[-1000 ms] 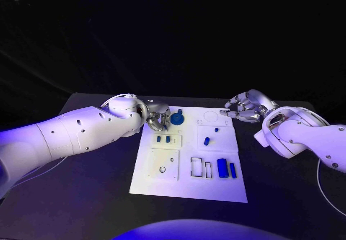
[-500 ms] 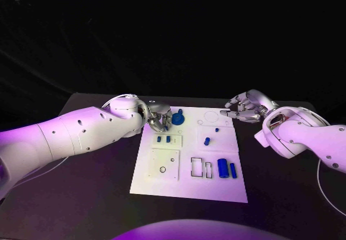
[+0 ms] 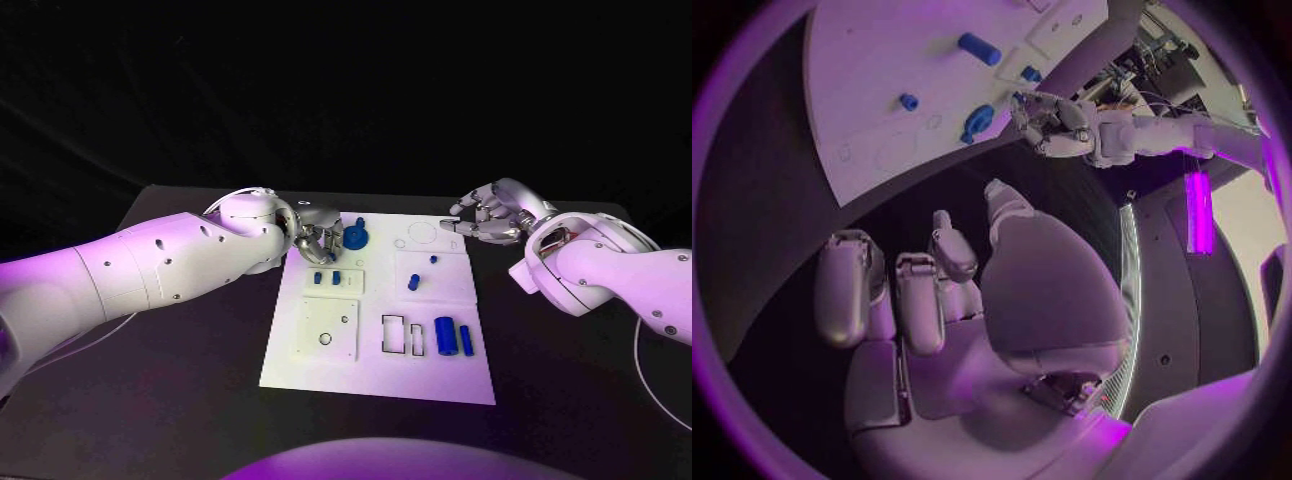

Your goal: Assemble the parts on the task board

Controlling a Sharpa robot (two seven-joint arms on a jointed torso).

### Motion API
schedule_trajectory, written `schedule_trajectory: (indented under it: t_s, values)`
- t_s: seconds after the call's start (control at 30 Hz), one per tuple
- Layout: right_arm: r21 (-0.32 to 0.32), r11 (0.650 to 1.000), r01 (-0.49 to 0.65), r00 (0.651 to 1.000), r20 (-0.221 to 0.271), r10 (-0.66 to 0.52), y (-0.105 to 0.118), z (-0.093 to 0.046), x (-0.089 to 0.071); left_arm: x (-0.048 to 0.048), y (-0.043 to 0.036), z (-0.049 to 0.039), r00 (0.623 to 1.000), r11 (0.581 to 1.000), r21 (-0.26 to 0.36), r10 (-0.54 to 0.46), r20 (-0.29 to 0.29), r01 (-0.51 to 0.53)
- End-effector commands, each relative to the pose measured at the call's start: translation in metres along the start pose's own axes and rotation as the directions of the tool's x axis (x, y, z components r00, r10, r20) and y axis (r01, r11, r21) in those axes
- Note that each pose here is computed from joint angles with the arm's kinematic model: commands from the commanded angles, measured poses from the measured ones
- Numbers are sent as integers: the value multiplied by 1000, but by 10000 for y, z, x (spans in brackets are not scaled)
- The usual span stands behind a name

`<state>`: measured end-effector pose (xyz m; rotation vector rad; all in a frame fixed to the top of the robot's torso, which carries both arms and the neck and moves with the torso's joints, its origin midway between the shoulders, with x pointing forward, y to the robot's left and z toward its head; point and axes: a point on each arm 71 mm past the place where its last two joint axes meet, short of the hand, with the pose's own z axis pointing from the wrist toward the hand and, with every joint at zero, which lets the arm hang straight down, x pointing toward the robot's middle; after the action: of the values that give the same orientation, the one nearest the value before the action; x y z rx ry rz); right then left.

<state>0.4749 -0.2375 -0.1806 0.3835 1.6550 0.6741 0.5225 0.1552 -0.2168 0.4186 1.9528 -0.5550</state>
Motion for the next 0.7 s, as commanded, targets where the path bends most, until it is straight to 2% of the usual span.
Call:
schedule_trajectory:
  t_s: [0.03, 0.7]
  values:
    - [-11, 1000, 13, 1000, -4, -13, 11, 0, 9, 39, -6, 6, 999, 1000, -7, 2, -39, -2]
    - [-11, 1000, 14, 1000, -3, -14, 8, 4, 7, 33, 19, 10, 1000, 1000, -24, 0, -29, -1]
